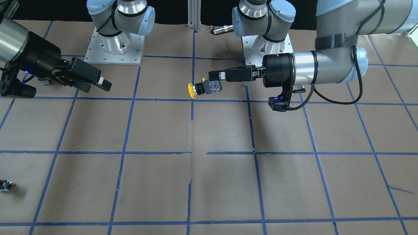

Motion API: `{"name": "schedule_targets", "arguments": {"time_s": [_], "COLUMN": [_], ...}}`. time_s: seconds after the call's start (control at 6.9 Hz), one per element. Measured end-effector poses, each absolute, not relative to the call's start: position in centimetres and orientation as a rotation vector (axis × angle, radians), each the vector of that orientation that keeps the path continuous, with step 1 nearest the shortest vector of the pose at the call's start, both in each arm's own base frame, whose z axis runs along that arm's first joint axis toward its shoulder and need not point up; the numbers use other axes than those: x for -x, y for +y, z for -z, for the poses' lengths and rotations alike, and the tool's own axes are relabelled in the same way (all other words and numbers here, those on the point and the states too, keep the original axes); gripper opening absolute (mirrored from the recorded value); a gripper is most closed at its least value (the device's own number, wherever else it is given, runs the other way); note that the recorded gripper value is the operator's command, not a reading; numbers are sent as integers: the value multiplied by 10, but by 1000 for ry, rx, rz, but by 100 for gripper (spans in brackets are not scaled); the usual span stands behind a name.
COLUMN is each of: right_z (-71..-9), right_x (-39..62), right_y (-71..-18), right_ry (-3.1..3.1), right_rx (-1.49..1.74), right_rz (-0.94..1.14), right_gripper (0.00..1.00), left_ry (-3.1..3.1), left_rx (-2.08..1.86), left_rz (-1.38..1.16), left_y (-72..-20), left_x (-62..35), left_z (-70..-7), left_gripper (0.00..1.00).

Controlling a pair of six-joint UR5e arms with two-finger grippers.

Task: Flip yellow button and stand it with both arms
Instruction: 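Lift the yellow button and carry it toward the right gripper while the right arm approaches, then bring the open right gripper around the yellow button's cap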

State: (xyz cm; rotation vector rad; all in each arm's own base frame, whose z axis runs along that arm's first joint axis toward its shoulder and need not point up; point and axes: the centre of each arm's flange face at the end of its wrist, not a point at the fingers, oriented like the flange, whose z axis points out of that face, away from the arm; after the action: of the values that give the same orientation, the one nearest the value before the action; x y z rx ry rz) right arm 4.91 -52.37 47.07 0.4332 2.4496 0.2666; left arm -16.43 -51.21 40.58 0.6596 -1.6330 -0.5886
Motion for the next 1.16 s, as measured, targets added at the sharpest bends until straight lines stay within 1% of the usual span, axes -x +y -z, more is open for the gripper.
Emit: {"name": "schedule_targets", "arguments": {"time_s": [0.29, 0.58, 0.87, 1.16], "right_z": [-466, -461, -460, -456], "right_x": [-54, -82, -111, -129], "right_y": [-507, -494, -489, -494], "right_ry": [2202, 2053, 2014, 1974], "right_rx": [-487, -450, -416, -393], "right_rz": [-416, -498, -533, -509], "right_gripper": [100, 100, 100, 99], "left_ry": [-1493, -1433, -1390, -1378], "left_rx": [-678, -680, -681, -671], "left_rz": [599, 614, 621, 633], "left_y": [-507, -502, -498, -490], "left_x": [195, 216, 230, 242], "left_z": [-399, -397, -398, -400], "left_gripper": [2, 2, 3, 3]}}
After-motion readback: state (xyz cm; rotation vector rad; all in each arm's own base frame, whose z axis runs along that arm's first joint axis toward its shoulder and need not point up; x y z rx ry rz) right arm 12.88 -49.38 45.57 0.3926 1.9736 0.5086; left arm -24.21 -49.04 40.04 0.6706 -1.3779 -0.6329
